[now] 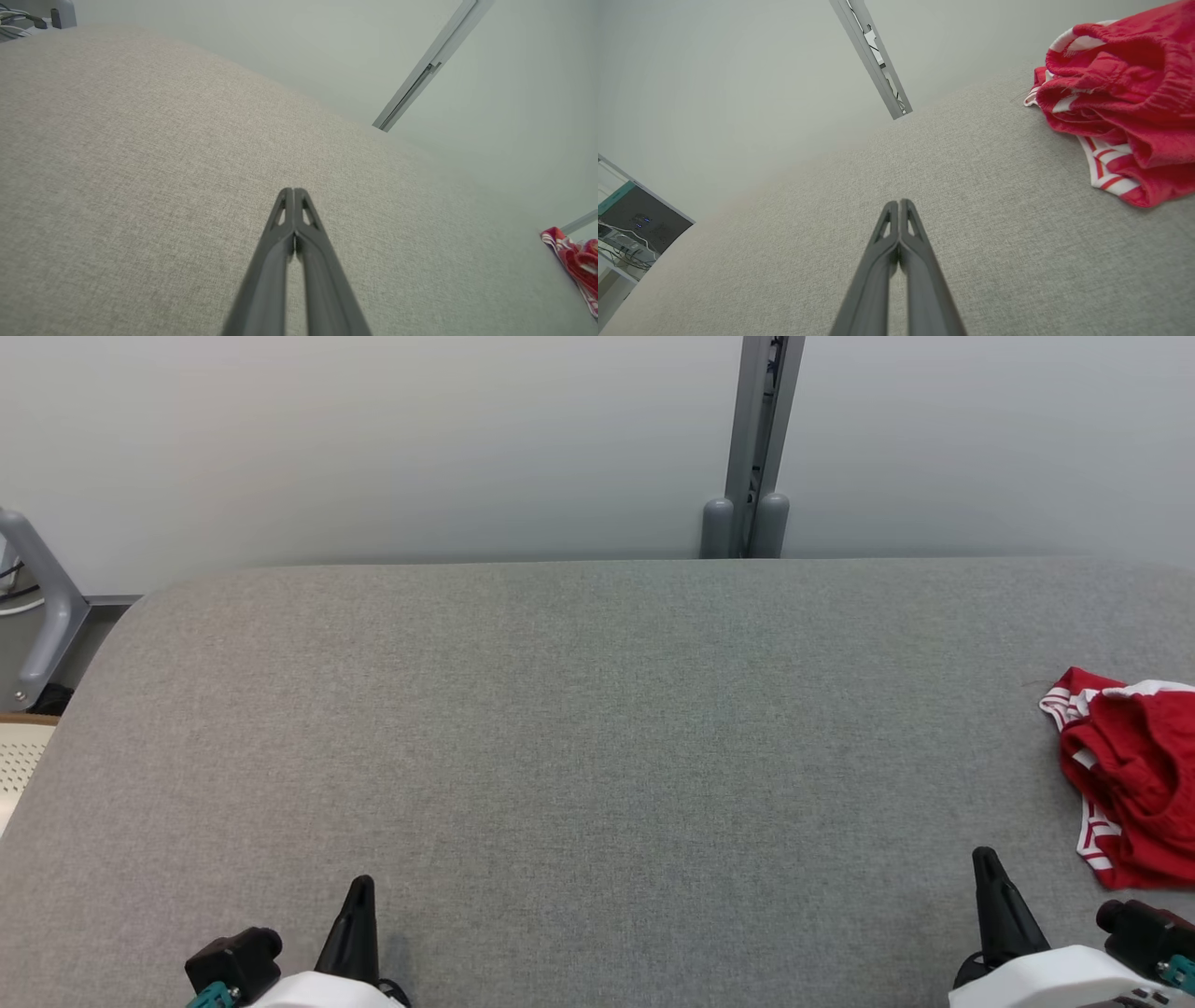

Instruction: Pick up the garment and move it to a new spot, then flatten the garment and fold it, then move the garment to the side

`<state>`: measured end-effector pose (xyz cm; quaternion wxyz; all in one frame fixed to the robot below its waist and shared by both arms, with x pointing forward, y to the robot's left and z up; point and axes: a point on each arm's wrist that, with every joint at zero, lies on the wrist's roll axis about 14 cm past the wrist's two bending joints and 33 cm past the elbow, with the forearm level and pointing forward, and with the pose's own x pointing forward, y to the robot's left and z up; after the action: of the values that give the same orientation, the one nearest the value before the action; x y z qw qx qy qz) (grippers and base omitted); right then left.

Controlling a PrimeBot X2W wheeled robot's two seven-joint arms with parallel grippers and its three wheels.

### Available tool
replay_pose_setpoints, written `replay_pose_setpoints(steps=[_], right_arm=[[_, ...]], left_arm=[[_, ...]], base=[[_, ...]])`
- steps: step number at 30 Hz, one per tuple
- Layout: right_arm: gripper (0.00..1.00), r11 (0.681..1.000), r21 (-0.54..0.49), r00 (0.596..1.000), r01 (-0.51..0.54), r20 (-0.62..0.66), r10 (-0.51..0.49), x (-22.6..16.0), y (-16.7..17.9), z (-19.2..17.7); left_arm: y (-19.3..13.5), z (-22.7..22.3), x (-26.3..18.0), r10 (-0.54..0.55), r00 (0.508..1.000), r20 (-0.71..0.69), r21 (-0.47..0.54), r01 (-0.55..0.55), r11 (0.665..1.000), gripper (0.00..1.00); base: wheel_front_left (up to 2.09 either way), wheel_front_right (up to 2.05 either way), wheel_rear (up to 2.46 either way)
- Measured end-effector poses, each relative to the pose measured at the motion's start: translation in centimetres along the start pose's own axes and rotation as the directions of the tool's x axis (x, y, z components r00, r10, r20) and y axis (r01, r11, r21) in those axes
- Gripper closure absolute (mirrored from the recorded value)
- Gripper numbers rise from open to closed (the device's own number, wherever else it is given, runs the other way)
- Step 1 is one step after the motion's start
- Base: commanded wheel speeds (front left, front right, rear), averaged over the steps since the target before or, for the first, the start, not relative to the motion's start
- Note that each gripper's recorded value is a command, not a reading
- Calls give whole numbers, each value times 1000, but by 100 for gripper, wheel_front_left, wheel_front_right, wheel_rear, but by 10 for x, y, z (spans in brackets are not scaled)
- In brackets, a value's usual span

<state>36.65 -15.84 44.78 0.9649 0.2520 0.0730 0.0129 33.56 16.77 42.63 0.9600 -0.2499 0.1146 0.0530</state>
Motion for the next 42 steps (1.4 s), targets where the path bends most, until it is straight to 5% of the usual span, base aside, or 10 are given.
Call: replay_pose_setpoints(steps=[18,42], right_arm=[[100,969,245,999,27,15,-32,4,-5,13],[100,861,508,998,13,41,-40,8,-8,30]], left_arm=[[3,14,9,2,1000,-3,-250,-3,968,100],[-1,37,19,-35,999,27,-515,44,856,100]], base=[[0,0,0],[0,0,0]])
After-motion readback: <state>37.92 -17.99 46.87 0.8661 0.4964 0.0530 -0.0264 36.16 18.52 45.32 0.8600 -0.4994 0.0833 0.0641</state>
